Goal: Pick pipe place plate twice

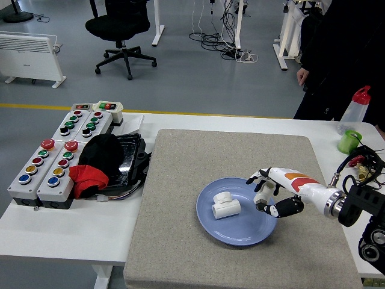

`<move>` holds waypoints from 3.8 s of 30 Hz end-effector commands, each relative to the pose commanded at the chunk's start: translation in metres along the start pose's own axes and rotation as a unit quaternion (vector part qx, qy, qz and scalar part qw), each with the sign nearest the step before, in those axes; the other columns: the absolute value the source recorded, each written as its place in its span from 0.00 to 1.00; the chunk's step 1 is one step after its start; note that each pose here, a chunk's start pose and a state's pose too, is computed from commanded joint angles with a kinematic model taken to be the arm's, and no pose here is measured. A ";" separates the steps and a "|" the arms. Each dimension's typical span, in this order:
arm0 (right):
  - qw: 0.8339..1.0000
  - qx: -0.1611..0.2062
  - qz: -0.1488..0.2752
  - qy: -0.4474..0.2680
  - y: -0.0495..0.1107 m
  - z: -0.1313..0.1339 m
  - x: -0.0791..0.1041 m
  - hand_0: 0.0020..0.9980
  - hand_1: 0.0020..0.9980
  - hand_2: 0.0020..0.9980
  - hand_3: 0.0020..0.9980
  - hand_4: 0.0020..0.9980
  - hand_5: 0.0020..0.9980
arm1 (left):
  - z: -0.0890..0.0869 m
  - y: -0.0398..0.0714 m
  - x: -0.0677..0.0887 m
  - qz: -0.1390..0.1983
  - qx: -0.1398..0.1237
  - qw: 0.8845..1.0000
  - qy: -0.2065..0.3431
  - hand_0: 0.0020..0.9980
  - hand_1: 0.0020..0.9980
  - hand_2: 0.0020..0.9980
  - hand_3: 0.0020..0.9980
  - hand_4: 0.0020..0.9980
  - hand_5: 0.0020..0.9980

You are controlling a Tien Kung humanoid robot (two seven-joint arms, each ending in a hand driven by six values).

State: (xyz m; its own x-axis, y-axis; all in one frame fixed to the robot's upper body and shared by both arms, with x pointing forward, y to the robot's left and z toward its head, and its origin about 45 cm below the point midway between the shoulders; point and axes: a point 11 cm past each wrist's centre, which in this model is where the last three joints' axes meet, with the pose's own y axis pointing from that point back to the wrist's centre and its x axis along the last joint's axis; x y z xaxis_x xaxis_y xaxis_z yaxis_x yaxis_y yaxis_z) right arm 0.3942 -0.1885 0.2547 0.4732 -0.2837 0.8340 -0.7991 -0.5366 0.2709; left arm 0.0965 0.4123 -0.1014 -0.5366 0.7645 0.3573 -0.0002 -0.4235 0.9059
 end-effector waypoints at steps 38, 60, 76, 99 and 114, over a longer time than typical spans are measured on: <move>0.997 -0.029 0.071 -0.027 0.004 0.020 0.030 0.97 0.93 1.00 1.00 0.71 0.18 | -0.005 -0.001 0.002 0.002 0.005 1.000 -0.007 0.74 0.79 0.75 0.72 0.48 1.00; 0.794 0.003 0.400 -0.457 0.085 0.111 0.110 0.87 0.83 0.93 0.88 0.55 0.39 | -0.003 -0.001 0.001 0.001 0.001 1.000 -0.007 0.74 0.79 0.75 0.72 0.48 1.00; 0.624 0.019 0.384 -0.680 0.124 0.165 0.065 0.83 0.78 0.82 0.79 0.57 0.60 | -0.002 0.000 0.000 0.001 0.001 1.000 -0.008 0.74 0.79 0.75 0.72 0.48 1.00; 0.619 0.019 0.355 -0.700 0.131 0.171 0.029 0.82 0.77 0.81 0.79 0.57 0.66 | -0.007 -0.001 0.003 0.003 0.005 1.000 -0.021 0.74 0.79 0.75 0.72 0.48 1.00; 0.599 0.016 0.379 -0.705 0.144 0.180 0.024 0.81 0.77 0.80 0.78 0.58 0.66 | -0.005 -0.001 0.003 0.002 0.003 1.000 -0.027 0.74 0.78 0.75 0.72 0.48 1.00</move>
State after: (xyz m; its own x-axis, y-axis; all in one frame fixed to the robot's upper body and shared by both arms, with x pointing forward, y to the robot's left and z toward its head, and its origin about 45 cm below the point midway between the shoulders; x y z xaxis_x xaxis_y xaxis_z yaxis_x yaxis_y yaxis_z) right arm 0.3572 -0.4161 0.2273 -0.1611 -0.8328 -0.5296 -0.9856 0.1634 0.0428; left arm 0.0903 0.4124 -0.1028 -0.4897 0.7883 0.3726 0.0070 -0.4238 0.9057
